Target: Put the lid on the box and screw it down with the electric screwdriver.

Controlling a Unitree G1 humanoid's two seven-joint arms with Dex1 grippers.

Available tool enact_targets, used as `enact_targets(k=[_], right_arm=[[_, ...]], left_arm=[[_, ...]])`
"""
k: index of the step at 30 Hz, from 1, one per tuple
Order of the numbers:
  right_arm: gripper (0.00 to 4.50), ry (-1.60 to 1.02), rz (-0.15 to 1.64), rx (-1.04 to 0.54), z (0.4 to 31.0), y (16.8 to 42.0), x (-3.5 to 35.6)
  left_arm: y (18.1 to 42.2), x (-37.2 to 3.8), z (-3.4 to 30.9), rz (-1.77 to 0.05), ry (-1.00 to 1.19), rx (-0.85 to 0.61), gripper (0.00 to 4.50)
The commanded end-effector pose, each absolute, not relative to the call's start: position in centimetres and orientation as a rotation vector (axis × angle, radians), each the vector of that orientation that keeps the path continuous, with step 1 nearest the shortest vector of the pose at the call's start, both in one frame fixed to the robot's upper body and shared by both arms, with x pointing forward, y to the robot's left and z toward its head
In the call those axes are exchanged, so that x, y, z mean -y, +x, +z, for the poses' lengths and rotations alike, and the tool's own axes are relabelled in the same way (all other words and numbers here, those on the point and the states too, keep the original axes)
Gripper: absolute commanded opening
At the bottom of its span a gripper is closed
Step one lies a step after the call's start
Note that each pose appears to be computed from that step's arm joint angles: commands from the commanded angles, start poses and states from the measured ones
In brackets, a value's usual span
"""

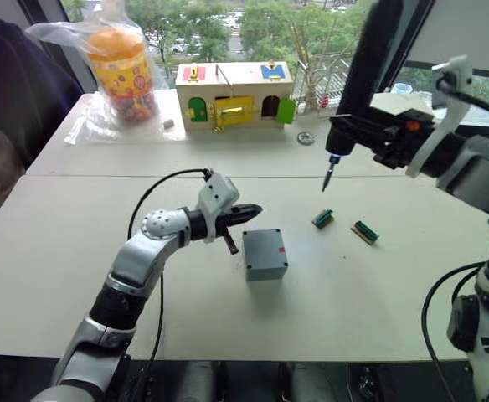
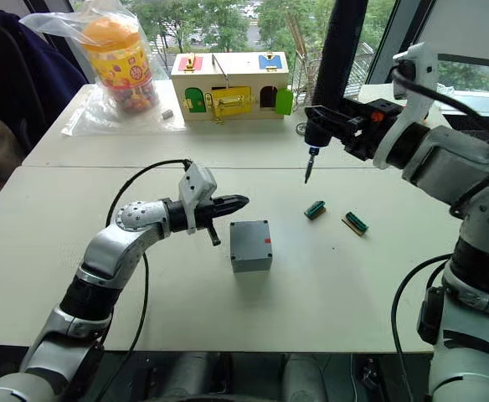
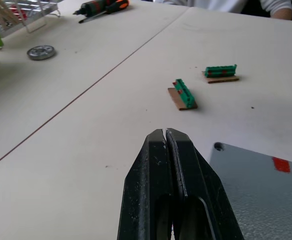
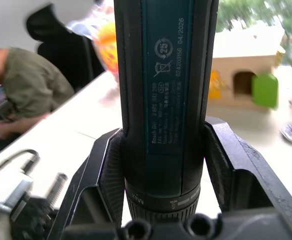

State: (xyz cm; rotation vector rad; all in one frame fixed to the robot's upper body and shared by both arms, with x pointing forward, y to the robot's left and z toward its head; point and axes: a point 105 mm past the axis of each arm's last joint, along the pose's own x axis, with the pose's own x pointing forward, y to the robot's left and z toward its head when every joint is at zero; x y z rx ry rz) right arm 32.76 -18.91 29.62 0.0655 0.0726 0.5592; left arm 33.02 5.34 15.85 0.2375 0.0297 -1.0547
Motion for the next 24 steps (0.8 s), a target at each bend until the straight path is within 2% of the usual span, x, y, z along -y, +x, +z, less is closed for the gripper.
enact_targets(k=[1, 3, 7, 13, 24], right_arm=[[1.82, 0.100, 0.350, -0.343, 26.4, 32.1, 25.7], [1.82, 0.164, 0.204, -0.557, 23.0, 30.7, 30.1], [1.82, 0.217, 0.112, -0.747, 19.4, 28.7, 33.8], [1.82, 0.289, 0.111, -0.864, 17.0, 28.4, 34.8], [1.82, 0.312, 0.085, -0.940, 14.1, 30.2, 35.6]], left_arm=[[30.5, -5.0, 17.8, -1.255, 0.169, -0.047, 0.00], [29.6, -5.1, 18.0, -1.320, 0.153, -0.100, 0.00], [27.1, -4.7, 17.5, -1.418, 0.240, -0.134, 0.00], [24.1, -4.7, 17.0, -1.528, 0.258, -0.187, 0.00], [24.4, -4.9, 16.7, -1.456, 0.178, -0.215, 0.00]])
